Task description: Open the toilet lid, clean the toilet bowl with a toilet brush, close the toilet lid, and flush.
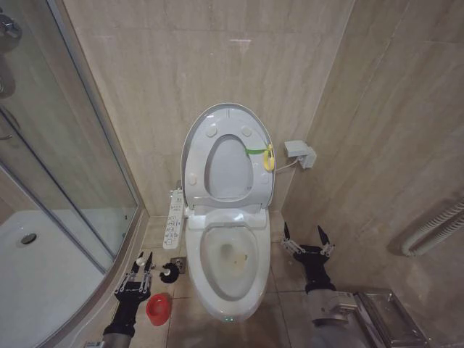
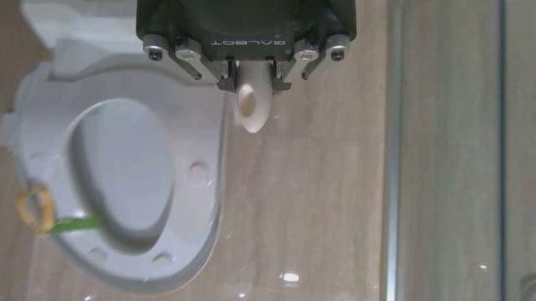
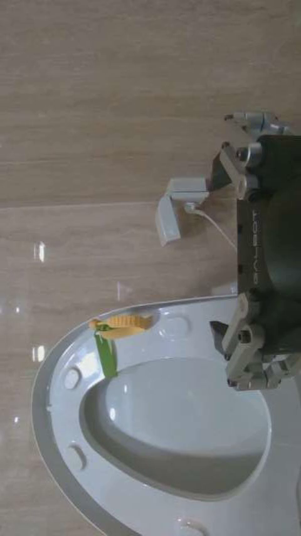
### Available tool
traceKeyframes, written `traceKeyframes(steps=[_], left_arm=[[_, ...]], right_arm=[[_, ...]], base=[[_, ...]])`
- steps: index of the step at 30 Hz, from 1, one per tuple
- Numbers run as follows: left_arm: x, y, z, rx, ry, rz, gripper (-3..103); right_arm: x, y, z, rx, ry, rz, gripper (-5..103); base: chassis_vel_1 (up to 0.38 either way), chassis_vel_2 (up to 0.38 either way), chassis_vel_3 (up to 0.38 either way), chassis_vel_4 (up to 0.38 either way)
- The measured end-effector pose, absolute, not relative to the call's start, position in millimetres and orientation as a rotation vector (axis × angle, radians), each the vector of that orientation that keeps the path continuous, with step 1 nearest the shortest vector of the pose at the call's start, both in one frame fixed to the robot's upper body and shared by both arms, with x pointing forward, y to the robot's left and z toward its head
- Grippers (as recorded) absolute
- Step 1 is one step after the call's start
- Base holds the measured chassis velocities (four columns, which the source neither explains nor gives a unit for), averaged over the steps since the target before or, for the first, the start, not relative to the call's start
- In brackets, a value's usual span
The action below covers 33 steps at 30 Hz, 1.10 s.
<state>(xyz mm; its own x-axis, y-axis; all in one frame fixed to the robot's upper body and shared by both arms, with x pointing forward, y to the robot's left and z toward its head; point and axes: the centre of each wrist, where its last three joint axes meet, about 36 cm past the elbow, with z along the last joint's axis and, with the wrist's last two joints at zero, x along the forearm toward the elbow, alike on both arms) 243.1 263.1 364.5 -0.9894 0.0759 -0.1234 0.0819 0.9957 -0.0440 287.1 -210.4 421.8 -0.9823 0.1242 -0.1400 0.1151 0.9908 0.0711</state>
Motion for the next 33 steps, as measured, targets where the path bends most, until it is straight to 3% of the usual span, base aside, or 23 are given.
traceKeyframes(steps=[10, 19, 33], left_arm=[[228, 235, 433, 0.244, 2.912, -0.113, 26], [237, 236, 456, 0.385, 2.823, -0.111, 26], [318, 253, 424, 0.657, 2.748, -0.204, 26]], right_arm=[[287, -210, 422, 0.181, 2.99, 0.094, 100], [287, -210, 422, 0.181, 2.99, 0.094, 100], [287, -210, 422, 0.181, 2.99, 0.094, 100]], base=[[0.0, 0.0, 0.0, 0.0], [0.0, 0.0, 0.0, 0.0], [0.0, 0.0, 0.0, 0.0]])
